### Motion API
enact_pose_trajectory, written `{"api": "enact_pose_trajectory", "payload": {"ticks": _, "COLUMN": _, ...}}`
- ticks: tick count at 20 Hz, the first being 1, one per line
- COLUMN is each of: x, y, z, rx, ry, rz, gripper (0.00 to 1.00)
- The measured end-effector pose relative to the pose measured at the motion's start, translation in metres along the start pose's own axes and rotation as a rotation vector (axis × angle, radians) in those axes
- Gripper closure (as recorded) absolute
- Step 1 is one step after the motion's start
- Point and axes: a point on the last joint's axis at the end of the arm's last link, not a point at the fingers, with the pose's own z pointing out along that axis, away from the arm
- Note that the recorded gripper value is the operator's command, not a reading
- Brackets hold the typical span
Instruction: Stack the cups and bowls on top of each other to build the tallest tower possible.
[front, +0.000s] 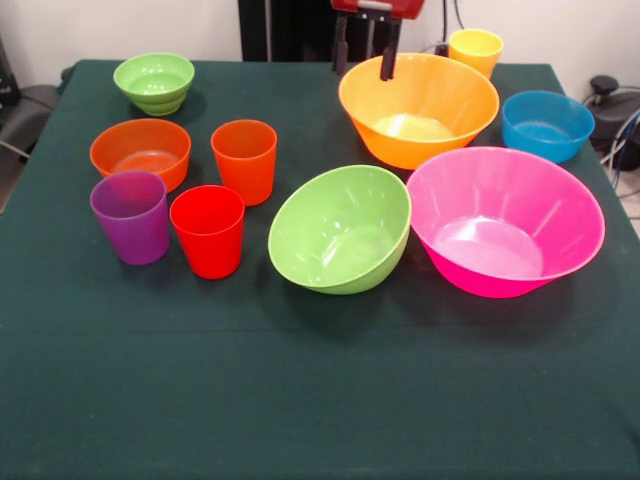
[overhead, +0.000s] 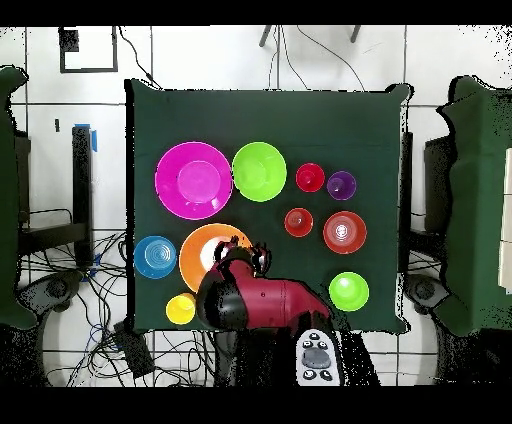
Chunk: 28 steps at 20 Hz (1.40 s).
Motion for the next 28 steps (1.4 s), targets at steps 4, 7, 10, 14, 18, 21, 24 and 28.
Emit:
{"api": "enact_pose_trajectory", "payload": {"ticks": 4, "x": 0.007, "y": -0.003, "z": 0.007, "rx": 0.002, "ry": 0.022, "rz": 0.005, "gripper": 0.00}}
{"api": "enact_pose_trajectory", "payload": {"ticks": 7, "x": 0.012, "y": -0.007, "z": 0.013, "rx": 0.004, "ry": 0.042, "rz": 0.013, "gripper": 0.00}}
{"api": "enact_pose_trajectory", "payload": {"ticks": 10, "x": 0.014, "y": -0.015, "z": 0.018, "rx": 0.008, "ry": 0.053, "rz": 0.026, "gripper": 0.00}}
{"api": "enact_pose_trajectory", "payload": {"ticks": 14, "x": 0.014, "y": -0.023, "z": 0.018, "rx": 0.012, "ry": 0.054, "rz": 0.031, "gripper": 0.00}}
{"api": "enact_pose_trajectory", "payload": {"ticks": 18, "x": 0.014, "y": -0.029, "z": 0.019, "rx": 0.014, "ry": 0.055, "rz": 0.033, "gripper": 0.00}}
{"api": "enact_pose_trajectory", "payload": {"ticks": 21, "x": 0.014, "y": -0.031, "z": 0.019, "rx": 0.015, "ry": 0.055, "rz": 0.031, "gripper": 0.00}}
{"api": "enact_pose_trajectory", "payload": {"ticks": 24, "x": 0.016, "y": -0.031, "z": 0.020, "rx": 0.014, "ry": 0.058, "rz": 0.028, "gripper": 0.00}}
{"api": "enact_pose_trajectory", "payload": {"ticks": 28, "x": 0.022, "y": -0.031, "z": 0.025, "rx": 0.011, "ry": 0.070, "rz": 0.025, "gripper": 0.00}}
